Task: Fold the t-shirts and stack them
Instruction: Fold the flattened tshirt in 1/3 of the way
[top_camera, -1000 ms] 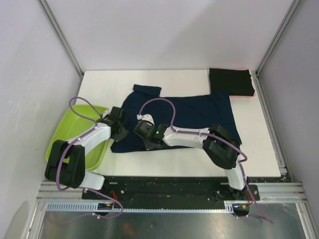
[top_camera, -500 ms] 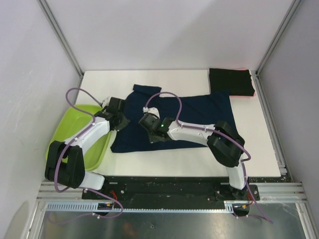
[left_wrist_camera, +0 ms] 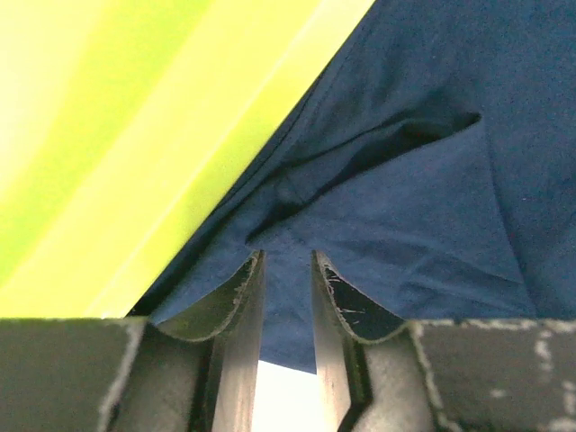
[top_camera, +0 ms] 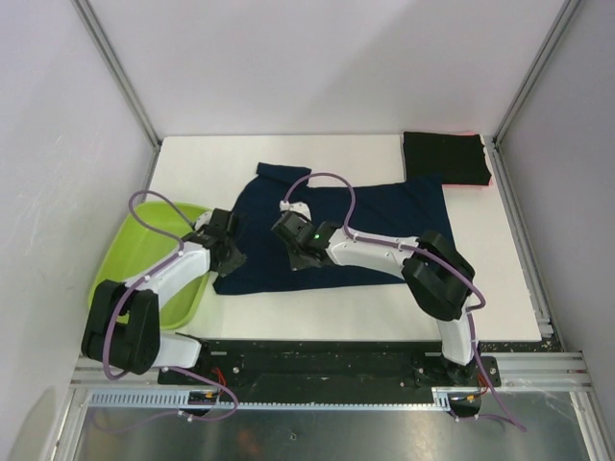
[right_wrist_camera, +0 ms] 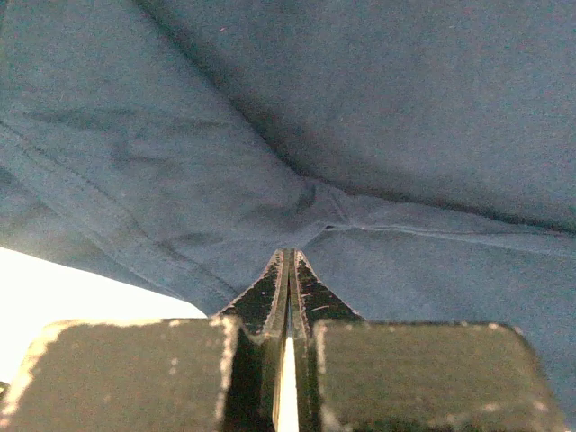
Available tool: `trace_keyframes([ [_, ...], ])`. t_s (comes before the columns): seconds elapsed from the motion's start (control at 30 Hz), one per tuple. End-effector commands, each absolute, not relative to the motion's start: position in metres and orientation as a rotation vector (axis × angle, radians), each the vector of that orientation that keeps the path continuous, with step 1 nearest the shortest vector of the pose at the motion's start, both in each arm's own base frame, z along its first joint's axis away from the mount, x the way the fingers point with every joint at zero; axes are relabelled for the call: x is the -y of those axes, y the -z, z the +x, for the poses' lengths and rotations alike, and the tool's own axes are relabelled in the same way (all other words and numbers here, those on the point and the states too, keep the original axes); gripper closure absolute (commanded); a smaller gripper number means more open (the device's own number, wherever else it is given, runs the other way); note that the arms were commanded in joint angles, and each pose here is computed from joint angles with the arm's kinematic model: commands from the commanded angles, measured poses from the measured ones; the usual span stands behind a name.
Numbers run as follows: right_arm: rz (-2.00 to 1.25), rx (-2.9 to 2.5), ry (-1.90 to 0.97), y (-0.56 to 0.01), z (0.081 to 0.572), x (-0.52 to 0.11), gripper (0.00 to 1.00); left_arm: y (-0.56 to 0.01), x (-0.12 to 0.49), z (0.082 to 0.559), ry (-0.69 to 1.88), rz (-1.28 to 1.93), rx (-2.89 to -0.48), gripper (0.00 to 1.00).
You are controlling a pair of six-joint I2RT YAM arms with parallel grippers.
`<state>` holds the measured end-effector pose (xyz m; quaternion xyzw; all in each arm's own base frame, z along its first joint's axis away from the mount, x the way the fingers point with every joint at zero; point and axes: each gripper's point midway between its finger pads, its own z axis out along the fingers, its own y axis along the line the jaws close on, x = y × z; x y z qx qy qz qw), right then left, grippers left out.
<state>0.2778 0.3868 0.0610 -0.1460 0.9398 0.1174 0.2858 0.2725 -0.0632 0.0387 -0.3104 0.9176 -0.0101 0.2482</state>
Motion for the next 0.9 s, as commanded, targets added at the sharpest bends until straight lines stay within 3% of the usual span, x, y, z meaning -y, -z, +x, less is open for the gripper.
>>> trace_keyframes([
  [0.0,-0.413,-2.446,-0.414,-0.091,0.273,-0.407,0.97,-0.044,0.056,0.275,0.009,-0.876,-2.446,0.67],
  [0.17,-0.448,-2.456,-0.419,-0.084,0.263,-0.412,0.90,-0.039,0.051,0.271,-0.028,-0.876,-2.451,0.63],
  [0.5,-0.461,-2.471,-0.421,-0.078,0.255,-0.415,0.90,-0.026,0.051,0.275,-0.065,-0.877,-2.480,0.64],
  [0.87,-0.463,-2.477,-0.416,-0.076,0.253,-0.412,0.90,-0.030,0.054,0.287,-0.049,-0.860,-2.466,0.79],
])
